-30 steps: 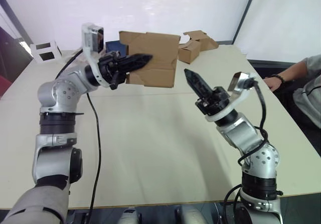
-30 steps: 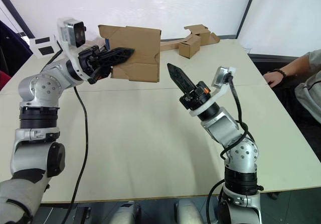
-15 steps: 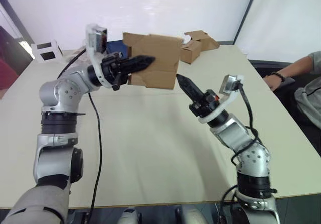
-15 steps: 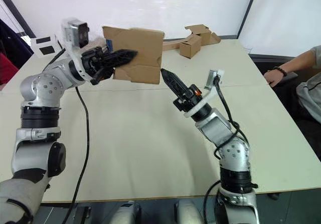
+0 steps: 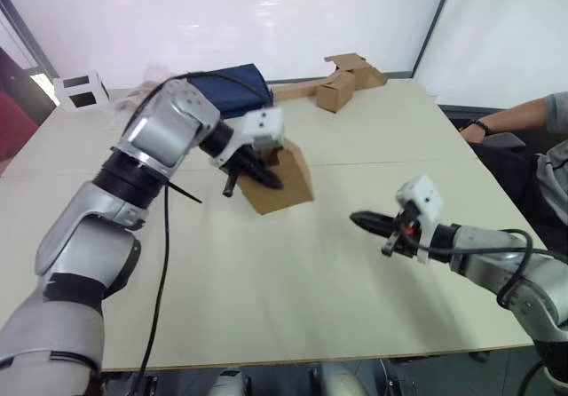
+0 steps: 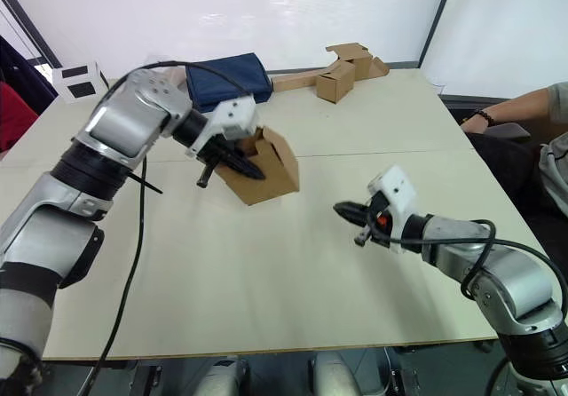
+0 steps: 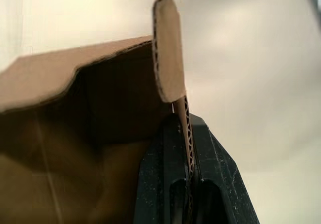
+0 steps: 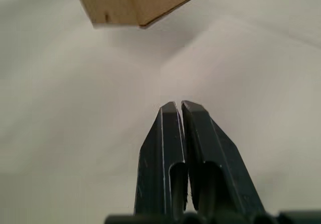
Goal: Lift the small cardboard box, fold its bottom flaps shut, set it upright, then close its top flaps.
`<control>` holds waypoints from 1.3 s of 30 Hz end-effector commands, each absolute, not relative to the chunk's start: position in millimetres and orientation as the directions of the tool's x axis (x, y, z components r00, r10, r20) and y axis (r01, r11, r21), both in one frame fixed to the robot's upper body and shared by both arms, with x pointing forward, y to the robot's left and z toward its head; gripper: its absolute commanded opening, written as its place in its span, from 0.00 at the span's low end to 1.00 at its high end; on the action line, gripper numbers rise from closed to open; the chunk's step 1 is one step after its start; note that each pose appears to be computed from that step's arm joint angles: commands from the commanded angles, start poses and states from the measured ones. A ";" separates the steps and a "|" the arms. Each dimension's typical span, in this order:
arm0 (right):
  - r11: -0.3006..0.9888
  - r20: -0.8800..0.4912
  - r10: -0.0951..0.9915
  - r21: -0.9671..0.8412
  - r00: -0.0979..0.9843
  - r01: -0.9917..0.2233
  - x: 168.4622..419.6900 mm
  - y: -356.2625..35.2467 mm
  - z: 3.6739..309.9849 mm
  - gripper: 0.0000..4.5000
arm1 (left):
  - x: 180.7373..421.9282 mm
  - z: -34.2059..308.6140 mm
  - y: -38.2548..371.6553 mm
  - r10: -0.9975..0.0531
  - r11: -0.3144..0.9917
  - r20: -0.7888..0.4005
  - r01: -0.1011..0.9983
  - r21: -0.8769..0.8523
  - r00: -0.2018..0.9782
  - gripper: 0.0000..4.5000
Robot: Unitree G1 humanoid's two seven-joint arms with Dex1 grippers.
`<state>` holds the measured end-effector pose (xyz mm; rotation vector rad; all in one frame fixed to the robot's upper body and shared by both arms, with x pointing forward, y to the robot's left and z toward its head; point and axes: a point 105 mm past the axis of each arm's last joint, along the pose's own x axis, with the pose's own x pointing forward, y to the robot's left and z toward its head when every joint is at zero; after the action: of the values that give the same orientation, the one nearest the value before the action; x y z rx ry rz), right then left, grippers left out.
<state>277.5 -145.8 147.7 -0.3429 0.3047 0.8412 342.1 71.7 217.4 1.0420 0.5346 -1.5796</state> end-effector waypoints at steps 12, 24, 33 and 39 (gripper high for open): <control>0.601 -0.364 0.683 -0.214 0.634 -0.770 266.9 -120.0 143.4 0.00 | 329.3 243.8 46.0 -0.546 -0.382 -0.837 0.901 0.205 -0.042 0.25; 0.624 -0.300 0.688 -0.220 0.661 -0.750 295.1 -125.5 150.0 0.00 | 335.8 313.0 100.3 -0.860 0.047 -0.477 0.960 0.277 0.180 0.25; 0.706 -0.233 0.652 -0.159 0.721 -0.690 327.1 -128.4 132.1 0.00 | 342.3 237.6 203.3 -0.698 0.635 -0.264 0.746 0.200 0.665 0.02; 0.677 -0.228 0.683 -0.159 0.693 -0.719 338.5 -112.6 123.7 0.00 | 335.9 164.3 200.1 -0.583 0.739 -0.318 0.650 0.175 0.748 0.02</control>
<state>336.6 -115.4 115.4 -0.2258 0.1992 0.7796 336.1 207.7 149.4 0.2373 0.3255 -0.6992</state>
